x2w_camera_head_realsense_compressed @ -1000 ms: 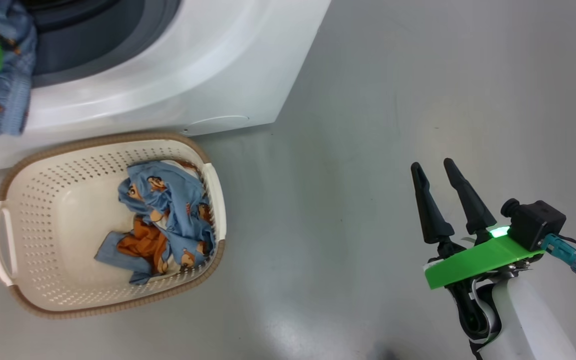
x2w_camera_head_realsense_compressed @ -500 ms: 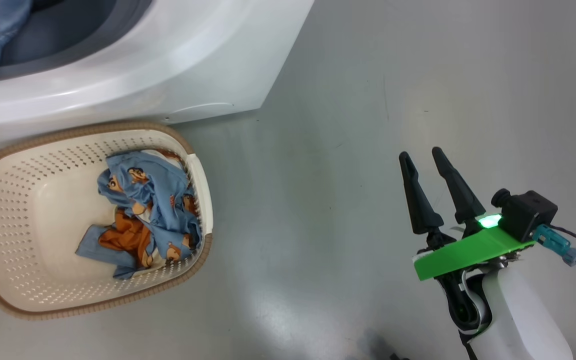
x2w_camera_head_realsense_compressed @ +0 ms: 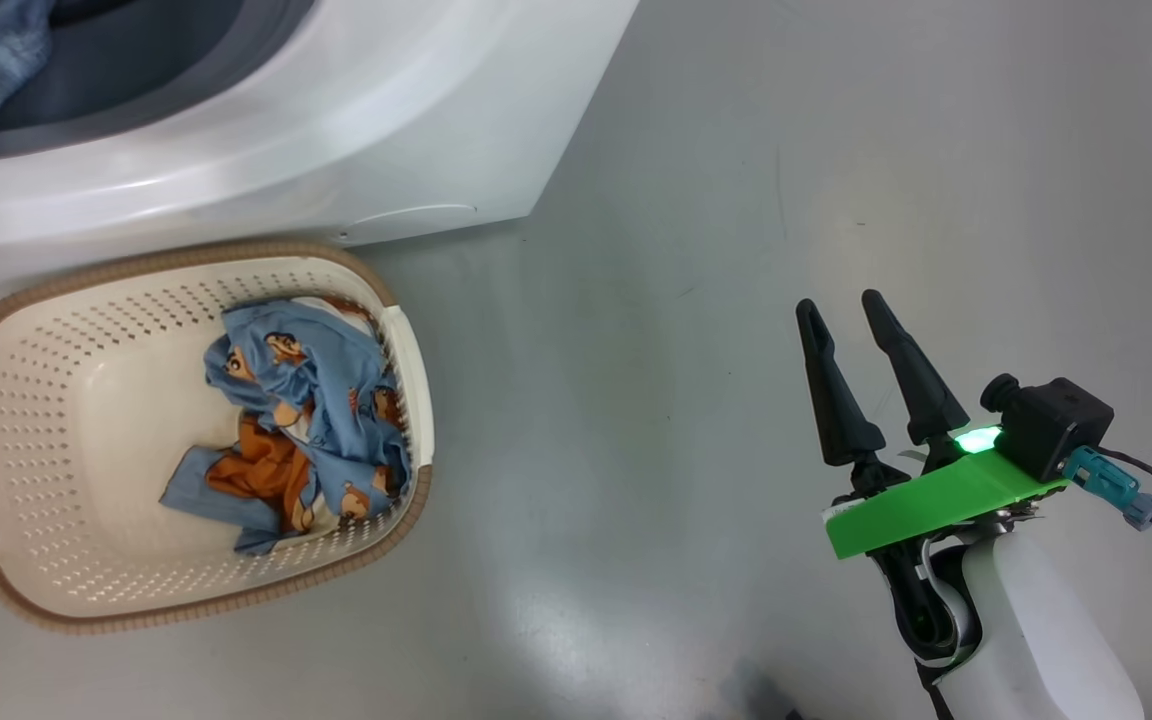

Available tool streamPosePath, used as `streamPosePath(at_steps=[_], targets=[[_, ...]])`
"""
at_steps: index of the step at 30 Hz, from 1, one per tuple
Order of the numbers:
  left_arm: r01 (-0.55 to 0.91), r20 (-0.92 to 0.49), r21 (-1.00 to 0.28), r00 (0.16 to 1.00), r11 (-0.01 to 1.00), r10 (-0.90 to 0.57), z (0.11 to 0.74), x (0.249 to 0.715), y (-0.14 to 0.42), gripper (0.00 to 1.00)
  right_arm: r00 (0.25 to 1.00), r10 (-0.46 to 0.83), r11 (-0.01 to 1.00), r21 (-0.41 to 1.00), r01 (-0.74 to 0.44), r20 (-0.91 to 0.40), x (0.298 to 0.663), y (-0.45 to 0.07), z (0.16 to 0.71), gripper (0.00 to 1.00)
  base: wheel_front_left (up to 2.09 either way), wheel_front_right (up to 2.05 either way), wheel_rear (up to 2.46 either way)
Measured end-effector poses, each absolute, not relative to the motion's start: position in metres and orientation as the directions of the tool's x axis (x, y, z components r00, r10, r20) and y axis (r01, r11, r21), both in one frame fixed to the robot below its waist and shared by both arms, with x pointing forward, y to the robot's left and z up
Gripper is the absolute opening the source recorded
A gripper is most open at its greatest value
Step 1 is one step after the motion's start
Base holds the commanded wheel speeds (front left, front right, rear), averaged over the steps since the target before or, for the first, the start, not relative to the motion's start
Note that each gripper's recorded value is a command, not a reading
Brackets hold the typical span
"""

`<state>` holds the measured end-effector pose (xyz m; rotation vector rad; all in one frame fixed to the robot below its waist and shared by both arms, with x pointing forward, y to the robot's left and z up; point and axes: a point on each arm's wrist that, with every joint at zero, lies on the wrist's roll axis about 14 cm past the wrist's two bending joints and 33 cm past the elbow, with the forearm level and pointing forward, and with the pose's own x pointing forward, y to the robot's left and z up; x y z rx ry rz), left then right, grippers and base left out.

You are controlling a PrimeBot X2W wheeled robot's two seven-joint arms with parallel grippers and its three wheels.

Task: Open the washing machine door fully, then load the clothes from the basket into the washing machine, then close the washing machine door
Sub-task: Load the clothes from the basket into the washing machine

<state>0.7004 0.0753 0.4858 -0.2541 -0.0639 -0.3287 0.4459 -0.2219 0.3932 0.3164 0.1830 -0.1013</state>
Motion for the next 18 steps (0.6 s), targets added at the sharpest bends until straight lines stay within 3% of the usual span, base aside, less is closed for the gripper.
streamPosePath(at_steps=[18], targets=[[0.307,0.053,-0.275,0.951,0.911,-0.305,0.461,0.669,0.082,1.00,0.983,-0.050,0.948,0.300,0.103,-0.178,0.455,-0.216,0.395,1.00,0.00,0.00,0.00]])
